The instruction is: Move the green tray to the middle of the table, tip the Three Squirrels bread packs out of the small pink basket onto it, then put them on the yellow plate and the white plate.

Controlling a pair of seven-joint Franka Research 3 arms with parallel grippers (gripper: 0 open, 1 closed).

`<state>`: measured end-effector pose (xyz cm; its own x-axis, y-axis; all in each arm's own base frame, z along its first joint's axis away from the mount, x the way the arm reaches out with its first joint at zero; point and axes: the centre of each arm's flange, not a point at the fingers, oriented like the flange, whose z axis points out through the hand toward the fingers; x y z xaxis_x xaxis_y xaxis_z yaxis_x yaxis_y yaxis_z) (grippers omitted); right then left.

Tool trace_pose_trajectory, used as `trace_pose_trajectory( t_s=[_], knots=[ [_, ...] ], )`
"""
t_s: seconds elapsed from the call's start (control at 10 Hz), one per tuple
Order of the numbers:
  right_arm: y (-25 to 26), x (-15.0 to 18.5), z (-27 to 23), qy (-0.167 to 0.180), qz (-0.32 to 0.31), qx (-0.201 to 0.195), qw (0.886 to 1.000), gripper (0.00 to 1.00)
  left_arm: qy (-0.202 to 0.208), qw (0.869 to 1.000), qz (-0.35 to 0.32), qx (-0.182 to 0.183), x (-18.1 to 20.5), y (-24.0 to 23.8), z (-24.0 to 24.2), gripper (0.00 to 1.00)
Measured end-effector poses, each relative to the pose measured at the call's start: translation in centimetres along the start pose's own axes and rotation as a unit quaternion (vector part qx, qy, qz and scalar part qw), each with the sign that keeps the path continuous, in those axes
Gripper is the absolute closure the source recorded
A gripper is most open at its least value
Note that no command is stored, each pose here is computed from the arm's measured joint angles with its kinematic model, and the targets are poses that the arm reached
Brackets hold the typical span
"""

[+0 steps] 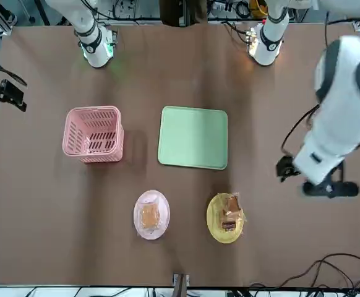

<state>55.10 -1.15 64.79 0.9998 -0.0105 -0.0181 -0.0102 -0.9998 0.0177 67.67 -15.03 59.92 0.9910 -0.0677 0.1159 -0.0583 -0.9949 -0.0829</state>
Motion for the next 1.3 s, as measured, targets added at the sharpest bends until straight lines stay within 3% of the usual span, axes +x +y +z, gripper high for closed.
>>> trace_pose_trajectory(
  t_s=[0.2,0.4,0.6,1.3],
  knots=[
    [0.0,0.0,0.0,0.0,0.0,0.0,1.0,0.01,-0.017,0.999,0.033,-0.037,-2.5,-5.7,-1.9,0.0],
    [0.0,0.0,0.0,0.0,0.0,0.0,1.0,0.01,0.017,0.998,0.045,-0.035,-5.4,-4.9,-1.8,0.0],
    [0.0,0.0,0.0,0.0,0.0,0.0,1.0,0.01,0.023,0.998,0.055,-0.031,-7.9,-3.5,-1.3,0.0],
    [0.0,0.0,0.0,0.0,0.0,0.0,1.0,0.01,0.027,0.998,0.044,-0.028,-8.2,-4.8,-1.5,0.0]
  ],
)
